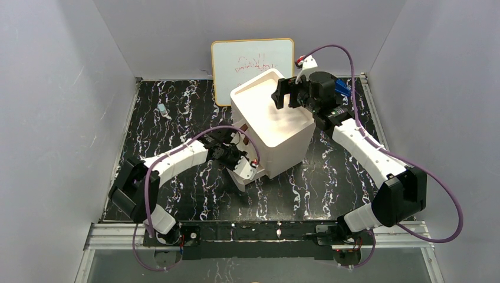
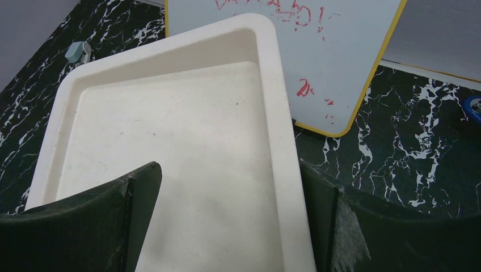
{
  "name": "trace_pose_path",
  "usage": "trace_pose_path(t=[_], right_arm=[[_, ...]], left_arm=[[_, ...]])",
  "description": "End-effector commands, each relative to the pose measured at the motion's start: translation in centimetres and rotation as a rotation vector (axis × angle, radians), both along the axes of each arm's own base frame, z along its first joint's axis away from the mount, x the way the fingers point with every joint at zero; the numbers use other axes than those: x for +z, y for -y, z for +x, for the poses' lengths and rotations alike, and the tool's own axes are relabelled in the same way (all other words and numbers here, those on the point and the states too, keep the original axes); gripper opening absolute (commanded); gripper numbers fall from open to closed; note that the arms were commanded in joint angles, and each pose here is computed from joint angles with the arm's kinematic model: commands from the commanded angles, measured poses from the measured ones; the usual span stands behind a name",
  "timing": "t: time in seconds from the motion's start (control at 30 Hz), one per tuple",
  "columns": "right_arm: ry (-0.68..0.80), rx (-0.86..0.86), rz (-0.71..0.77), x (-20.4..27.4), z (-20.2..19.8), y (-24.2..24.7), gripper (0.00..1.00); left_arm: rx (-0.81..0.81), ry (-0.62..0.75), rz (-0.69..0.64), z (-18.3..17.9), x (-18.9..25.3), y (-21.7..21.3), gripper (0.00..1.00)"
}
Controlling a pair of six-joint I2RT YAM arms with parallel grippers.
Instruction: Organize the makeup
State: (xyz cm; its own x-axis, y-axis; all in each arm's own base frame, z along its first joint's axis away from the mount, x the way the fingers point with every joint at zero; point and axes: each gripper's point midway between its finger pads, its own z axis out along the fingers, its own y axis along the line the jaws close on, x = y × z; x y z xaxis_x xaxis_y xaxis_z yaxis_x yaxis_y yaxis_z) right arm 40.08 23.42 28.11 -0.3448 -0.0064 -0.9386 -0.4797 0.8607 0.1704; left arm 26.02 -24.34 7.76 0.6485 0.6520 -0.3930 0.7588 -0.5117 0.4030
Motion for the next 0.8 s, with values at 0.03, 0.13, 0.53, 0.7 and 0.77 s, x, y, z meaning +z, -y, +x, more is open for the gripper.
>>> trace_pose_path(t=[0.03, 0.13, 0.53, 0.7, 0.77], right_arm=[[-0.395, 0.093, -0.087, -10.8, -5.9, -1.4, 0.98], [-0.395, 0.092, -0.088, -10.8, -6.0, -1.3, 0.98], [-0.391, 0.086, -0.095, -10.8, -6.3, -1.0, 0.98], [-0.390, 0.086, -0.092, -10.8, -6.3, -1.0, 0.98], [-0.391, 0.091, -0.085, -10.8, -6.4, -1.1, 0.98]], left_arm=[[-0.010, 0.019, 0.039, -0.4, -0.9, -1.0, 0.13], [0.028, 0.077, -0.029, 0.2, -0.4, -0.6, 0.86], [1.014, 0.028, -0.914, 10.3, 18.4, -3.5, 0.98], [1.158, -0.023, -0.773, 9.2, 16.7, -8.0, 0.98], [1.213, -0.112, -0.657, 8.4, 13.7, -9.3, 0.99]])
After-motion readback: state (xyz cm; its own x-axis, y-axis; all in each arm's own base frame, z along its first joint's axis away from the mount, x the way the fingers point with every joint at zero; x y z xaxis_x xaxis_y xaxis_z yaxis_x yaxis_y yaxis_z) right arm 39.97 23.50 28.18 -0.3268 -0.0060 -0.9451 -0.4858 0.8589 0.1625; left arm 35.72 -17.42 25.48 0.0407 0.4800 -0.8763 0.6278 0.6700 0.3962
